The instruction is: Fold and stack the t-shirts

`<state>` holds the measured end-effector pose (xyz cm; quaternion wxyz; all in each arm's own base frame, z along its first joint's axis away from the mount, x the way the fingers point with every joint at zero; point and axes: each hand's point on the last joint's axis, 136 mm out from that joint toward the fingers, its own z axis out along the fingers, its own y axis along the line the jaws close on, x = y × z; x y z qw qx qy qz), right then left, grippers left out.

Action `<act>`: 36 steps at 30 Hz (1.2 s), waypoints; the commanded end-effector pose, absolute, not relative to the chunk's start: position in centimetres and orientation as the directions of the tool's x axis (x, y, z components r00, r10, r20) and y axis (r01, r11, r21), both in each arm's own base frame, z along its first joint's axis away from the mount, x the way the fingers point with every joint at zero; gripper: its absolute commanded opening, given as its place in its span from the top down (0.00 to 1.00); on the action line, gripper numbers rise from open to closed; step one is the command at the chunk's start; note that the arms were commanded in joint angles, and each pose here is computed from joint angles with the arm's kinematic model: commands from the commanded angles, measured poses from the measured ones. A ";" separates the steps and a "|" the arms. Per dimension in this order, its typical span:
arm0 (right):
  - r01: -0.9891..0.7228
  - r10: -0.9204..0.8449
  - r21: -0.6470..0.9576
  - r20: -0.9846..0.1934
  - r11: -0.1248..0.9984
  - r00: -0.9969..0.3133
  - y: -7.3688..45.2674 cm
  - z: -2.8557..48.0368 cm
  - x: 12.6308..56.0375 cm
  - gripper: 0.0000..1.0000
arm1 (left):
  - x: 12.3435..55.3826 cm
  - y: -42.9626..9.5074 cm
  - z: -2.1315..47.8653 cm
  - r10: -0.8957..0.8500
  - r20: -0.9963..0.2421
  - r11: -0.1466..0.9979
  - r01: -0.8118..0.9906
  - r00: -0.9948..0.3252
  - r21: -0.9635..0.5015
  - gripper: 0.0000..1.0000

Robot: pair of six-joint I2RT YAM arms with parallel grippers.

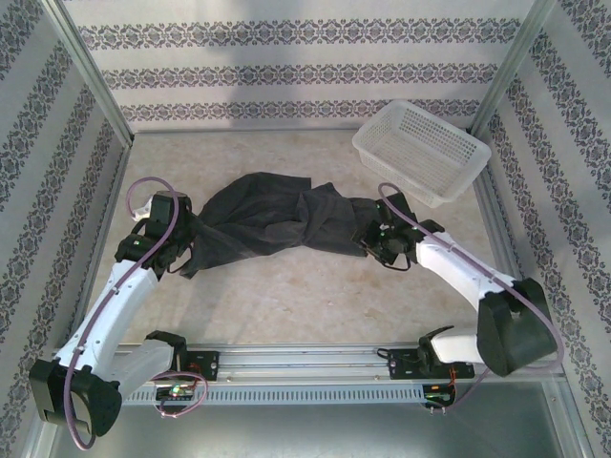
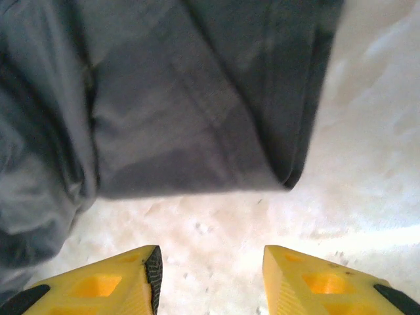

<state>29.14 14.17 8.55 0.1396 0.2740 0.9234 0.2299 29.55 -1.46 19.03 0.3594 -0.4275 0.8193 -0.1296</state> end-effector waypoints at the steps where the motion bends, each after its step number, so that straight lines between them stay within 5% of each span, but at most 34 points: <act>1: 0.429 0.608 0.542 -0.202 0.722 -0.768 14.1 10.3 33.6 0.55 | 29.0 -0.2 19.7 -0.772 -0.520 0.618 -0.622 -0.366 -0.480 1.00; 14: 0.416 0.588 0.544 -0.188 0.729 -0.787 20.8 8.1 44.7 0.51 | 26.8 1.7 20.1 -0.776 -0.549 0.593 -0.657 -0.312 -0.465 1.00; 19: 0.490 0.626 0.493 -0.151 0.719 -0.765 21.0 5.2 46.0 0.55 | 27.0 1.5 19.9 -0.795 -0.528 0.573 -0.654 -0.298 -0.494 1.00; 28: 0.392 0.594 0.504 -0.341 0.770 -0.729 19.6 10.2 49.9 0.59 | 25.9 2.4 19.6 -0.776 -0.553 0.580 -0.686 -0.303 -0.438 1.00; 36: 0.387 0.551 0.454 -0.316 0.803 -0.773 20.4 7.0 52.0 0.59 | 25.8 3.0 19.2 -0.772 -0.566 0.572 -0.705 -0.290 -0.419 1.00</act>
